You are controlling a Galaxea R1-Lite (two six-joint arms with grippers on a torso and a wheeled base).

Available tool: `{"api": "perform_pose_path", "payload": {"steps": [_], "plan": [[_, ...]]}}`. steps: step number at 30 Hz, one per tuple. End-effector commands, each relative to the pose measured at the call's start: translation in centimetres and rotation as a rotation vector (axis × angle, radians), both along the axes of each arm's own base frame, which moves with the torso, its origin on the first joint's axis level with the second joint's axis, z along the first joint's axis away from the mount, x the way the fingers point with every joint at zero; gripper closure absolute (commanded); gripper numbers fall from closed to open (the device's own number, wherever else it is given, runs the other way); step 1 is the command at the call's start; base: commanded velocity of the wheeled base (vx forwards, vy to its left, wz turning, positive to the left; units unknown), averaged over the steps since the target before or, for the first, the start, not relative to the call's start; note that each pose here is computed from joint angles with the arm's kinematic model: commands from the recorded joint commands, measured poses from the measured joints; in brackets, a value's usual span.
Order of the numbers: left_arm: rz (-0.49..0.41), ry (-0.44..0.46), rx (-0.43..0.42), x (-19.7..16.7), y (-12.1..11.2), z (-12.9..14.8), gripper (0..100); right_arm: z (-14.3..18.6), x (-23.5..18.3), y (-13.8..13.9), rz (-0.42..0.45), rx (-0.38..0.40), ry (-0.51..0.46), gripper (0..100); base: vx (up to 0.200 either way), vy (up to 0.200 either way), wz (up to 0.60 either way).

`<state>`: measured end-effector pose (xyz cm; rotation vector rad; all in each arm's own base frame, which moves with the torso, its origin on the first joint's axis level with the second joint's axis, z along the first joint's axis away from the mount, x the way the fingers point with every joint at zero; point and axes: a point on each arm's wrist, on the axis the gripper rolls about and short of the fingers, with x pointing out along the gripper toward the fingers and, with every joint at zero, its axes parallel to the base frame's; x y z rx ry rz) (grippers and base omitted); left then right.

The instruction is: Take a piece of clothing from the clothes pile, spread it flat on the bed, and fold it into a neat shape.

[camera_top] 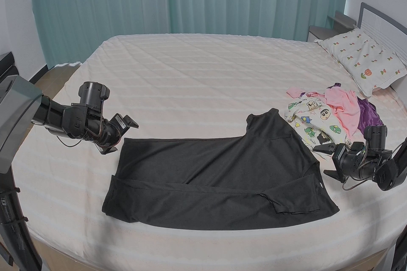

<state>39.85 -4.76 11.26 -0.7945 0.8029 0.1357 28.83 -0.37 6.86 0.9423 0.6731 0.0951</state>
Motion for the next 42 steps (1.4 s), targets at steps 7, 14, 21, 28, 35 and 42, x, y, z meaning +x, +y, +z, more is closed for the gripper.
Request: {"api": "perform_pose_path", "payload": {"steps": [7,14,21,28,35,42], "plan": [[-0.169,-0.041,0.147,4.8,0.1,-3.6,0,0.0,-0.1,0.2,0.006,-0.001,0.002,0,0.0,0.0,0.0],[-0.204,-0.087,0.201,6.4,0.1,-4.5,0,-0.1,-0.1,0.3,0.01,-0.003,0.001,0,0.0,0.0,0.0],[-0.166,-0.112,0.235,6.9,0.2,-5.1,0,0.0,-0.1,0.4,0.014,-0.004,0.001,0,0.0,0.0,0.0],[-0.17,-0.094,0.235,6.7,0.2,-5.4,0,-0.1,-0.1,0.4,0.012,-0.005,0.001,0,0.0,0.0,0.0],[-0.152,-0.085,0.245,6.5,0.4,-5.8,100,-0.2,0.1,0.6,0.02,-0.005,0.002,0,0.0,0.0,0.0],[-0.073,-0.131,0.283,6.8,1.3,-5.0,100,0.9,2.7,1.7,0.057,-0.01,-0.064,0,0.0,0.0,0.0]]}}
